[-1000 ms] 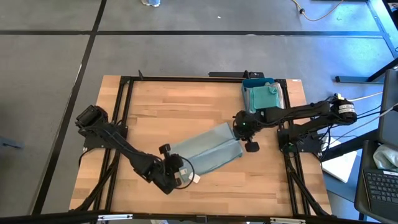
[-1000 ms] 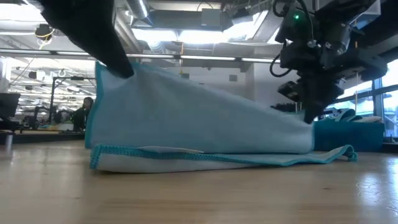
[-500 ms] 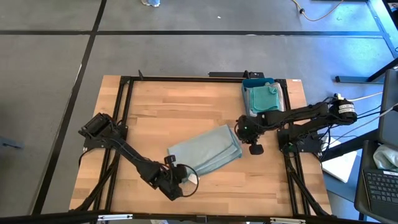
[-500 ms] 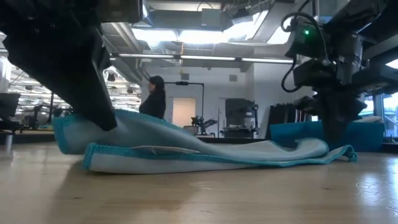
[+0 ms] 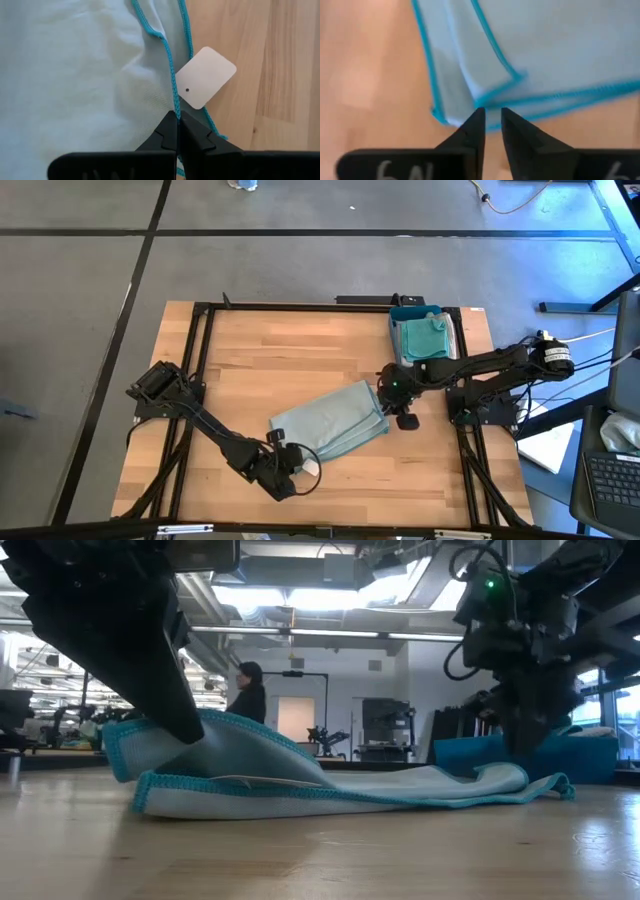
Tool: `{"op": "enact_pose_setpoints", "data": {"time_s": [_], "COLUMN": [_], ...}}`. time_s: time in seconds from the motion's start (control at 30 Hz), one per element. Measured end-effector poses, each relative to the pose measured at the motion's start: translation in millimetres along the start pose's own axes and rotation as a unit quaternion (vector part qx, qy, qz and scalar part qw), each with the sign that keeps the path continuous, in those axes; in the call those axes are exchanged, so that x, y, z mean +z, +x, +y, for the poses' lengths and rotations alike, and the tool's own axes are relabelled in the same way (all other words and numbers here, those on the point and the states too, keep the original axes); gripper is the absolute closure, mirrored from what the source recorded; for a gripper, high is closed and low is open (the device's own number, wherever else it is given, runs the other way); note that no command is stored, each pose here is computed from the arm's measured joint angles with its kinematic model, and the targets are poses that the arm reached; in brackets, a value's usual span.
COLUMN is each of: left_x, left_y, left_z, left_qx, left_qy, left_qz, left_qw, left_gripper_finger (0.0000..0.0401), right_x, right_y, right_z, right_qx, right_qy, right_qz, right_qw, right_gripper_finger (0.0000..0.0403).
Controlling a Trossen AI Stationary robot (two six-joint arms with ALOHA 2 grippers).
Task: Fold microfiber towels
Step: Fold the light blue microfiber cloth
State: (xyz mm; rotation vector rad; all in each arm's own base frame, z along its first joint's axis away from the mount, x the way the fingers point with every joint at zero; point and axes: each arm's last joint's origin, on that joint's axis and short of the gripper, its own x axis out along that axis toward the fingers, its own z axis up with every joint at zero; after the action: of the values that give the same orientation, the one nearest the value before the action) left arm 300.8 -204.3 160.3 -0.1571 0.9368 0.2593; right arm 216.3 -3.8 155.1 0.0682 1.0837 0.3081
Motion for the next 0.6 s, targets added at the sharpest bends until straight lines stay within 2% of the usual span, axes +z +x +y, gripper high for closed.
{"op": "enact_pose_setpoints", "data": {"time_s": [0.1, 0.27, 0.47, 0.6], "left_x": [0.0, 0.2, 0.1, 0.1], "left_y": [0.0, 0.0, -0.1, -0.1], "left_z": [-0.1, -0.2, -0.3, -0.2], "left_qx": [0.0, 0.0, 0.0, 0.0], "left_qy": [0.0, -0.001, 0.0, 0.0], "left_qz": [-0.001, -0.002, -0.002, -0.002], "left_qw": [1.0, 1.0, 1.0, 1.0], "left_gripper_finger": [0.0401, 0.0401, 0.0401, 0.0401], "right_x": [5.5, 1.3, -3.0, -2.8], "right_y": [-0.1, 7.2, 15.0, 15.5], "right_z": [0.3, -4.1, -2.8, -2.5], "right_qx": [0.011, -0.044, 0.006, 0.014], "right_qy": [0.015, 0.033, 0.059, 0.073], "right_qz": [-0.029, -0.006, -0.036, -0.043], "right_qw": [0.999, 0.998, 0.998, 0.996], "right_gripper_finger": [0.0309, 0.0274, 0.0244, 0.0235]}}
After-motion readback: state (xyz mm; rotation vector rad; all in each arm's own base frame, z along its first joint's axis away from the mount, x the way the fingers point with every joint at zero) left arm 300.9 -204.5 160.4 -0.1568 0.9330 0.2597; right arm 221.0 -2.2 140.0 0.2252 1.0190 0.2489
